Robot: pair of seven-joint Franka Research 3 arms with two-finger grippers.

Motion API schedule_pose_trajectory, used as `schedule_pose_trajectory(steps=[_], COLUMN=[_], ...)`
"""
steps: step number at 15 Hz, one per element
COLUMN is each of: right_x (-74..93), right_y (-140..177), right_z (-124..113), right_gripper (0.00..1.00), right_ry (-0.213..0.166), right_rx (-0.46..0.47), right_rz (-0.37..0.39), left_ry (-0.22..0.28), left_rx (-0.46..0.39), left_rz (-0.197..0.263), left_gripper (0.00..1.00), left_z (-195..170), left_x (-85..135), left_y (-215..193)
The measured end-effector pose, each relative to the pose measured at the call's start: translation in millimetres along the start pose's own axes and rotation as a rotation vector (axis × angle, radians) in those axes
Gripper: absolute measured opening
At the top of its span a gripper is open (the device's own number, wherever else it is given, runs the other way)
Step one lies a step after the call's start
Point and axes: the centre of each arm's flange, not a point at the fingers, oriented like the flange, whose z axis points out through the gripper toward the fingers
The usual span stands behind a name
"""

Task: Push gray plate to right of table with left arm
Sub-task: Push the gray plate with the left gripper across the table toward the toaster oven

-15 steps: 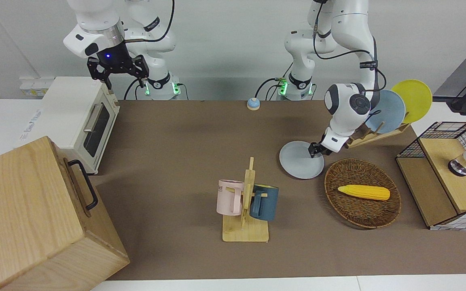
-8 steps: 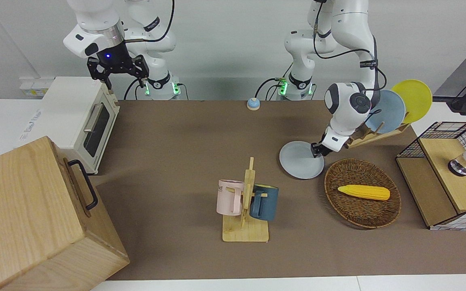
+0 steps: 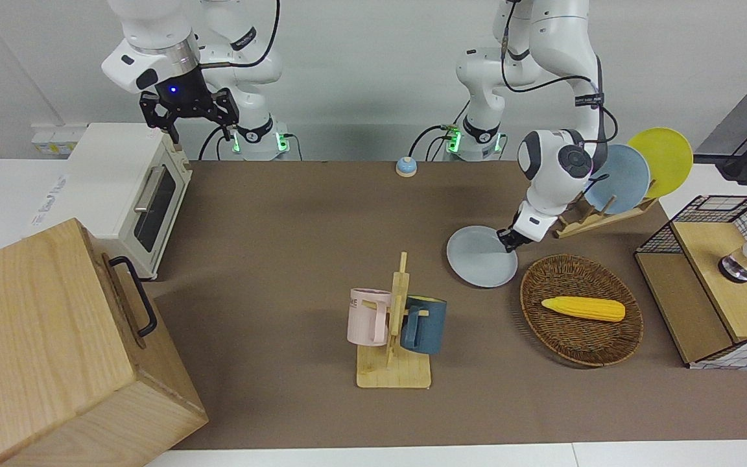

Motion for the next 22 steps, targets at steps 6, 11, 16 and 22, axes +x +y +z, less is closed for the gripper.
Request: schedule_pose_trajectory(steps=[6, 11, 16, 22], right_x=[0.0, 0.0, 0.0, 0.0], right_y=[0.0, 0.0, 0.0, 0.0], right_z=[0.0, 0.0, 0.0, 0.0], right_gripper=[1.0, 1.0, 1.0, 1.0], right_ry=[0.0, 0.0, 0.0, 0.0], right_rx=[0.0, 0.0, 0.0, 0.0], right_rz=[0.0, 0.0, 0.0, 0.0], left_ry=[-0.003, -0.011, -0.015, -0.013], left_rx=[-0.003, -0.023, -0.069, -0.099], left_rz=[0.042, 0.053, 0.07, 0.086], left_gripper=[0.04, 0.04, 0.04, 0.04], left_z=[1.3, 3.8, 8.2, 11.3], left_x=[-5.3, -9.6, -19.0, -29.1], left_y=[21.6, 37.5, 70.3, 101.1])
